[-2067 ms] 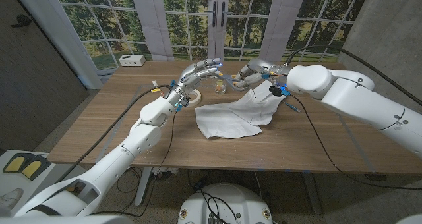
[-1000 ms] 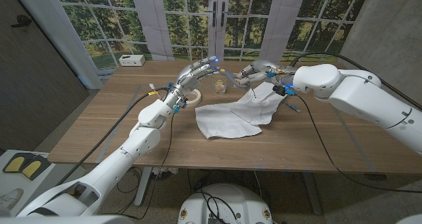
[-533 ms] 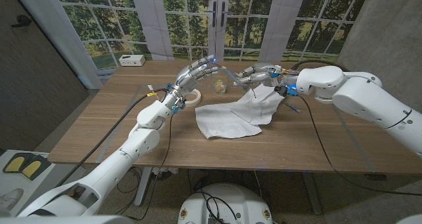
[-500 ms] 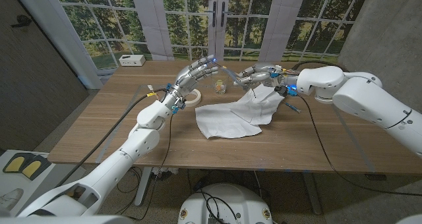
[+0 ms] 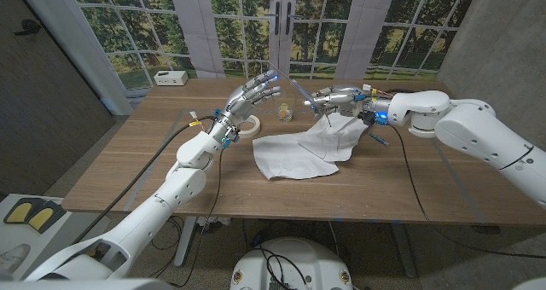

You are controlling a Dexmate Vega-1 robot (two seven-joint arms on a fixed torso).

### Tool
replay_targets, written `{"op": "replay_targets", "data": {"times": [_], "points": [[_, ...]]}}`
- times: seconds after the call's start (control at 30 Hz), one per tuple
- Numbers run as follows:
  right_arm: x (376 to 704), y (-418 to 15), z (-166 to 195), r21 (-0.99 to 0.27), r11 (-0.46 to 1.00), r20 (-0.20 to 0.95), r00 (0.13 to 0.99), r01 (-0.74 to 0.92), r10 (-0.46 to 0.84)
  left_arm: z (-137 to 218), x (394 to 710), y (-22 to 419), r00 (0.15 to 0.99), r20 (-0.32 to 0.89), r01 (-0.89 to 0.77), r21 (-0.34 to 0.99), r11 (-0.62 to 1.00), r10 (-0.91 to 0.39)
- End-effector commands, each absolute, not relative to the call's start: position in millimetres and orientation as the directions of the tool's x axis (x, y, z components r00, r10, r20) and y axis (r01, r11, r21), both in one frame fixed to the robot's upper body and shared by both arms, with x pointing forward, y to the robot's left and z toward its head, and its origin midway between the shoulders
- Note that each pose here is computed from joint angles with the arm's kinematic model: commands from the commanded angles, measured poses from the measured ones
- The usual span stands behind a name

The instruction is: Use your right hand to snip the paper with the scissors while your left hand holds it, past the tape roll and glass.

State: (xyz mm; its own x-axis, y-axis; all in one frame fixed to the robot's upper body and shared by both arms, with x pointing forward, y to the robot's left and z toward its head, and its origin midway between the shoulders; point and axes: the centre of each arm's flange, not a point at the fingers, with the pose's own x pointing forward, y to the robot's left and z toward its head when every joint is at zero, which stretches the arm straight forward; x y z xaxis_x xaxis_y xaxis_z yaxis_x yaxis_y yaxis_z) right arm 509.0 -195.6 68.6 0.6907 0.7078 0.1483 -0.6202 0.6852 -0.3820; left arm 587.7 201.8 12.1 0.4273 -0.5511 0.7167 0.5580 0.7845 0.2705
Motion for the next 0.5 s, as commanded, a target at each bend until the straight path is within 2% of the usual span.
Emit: {"op": "replay_targets", "data": {"times": [0.03, 0.13, 0.3, 0.5], "points": [[517.3, -199.9, 53.4, -0.111, 0.634, 0.192, 0.609, -0.765, 0.769, 12.6, 587.7, 201.1, 0.43, 0.717, 0.556, 0.269, 0.787, -0.549], [517.1, -198.7, 48.5, -0.047, 0.618, 0.199, 0.599, -0.785, 0.776, 13.7, 587.8, 200.3, 0.428, 0.717, 0.557, 0.27, 0.786, -0.55], [515.5, -198.8, 46.7, -0.048, 0.629, 0.251, 0.6, -0.776, 0.759, 15.9, 588.6, 197.9, 0.424, 0.717, 0.558, 0.274, 0.783, -0.553], [516.6, -196.7, 41.9, -0.008, 0.626, 0.257, 0.603, -0.78, 0.755, 18.3, 589.1, 196.6, 0.423, 0.714, 0.559, 0.279, 0.781, -0.558]]}}
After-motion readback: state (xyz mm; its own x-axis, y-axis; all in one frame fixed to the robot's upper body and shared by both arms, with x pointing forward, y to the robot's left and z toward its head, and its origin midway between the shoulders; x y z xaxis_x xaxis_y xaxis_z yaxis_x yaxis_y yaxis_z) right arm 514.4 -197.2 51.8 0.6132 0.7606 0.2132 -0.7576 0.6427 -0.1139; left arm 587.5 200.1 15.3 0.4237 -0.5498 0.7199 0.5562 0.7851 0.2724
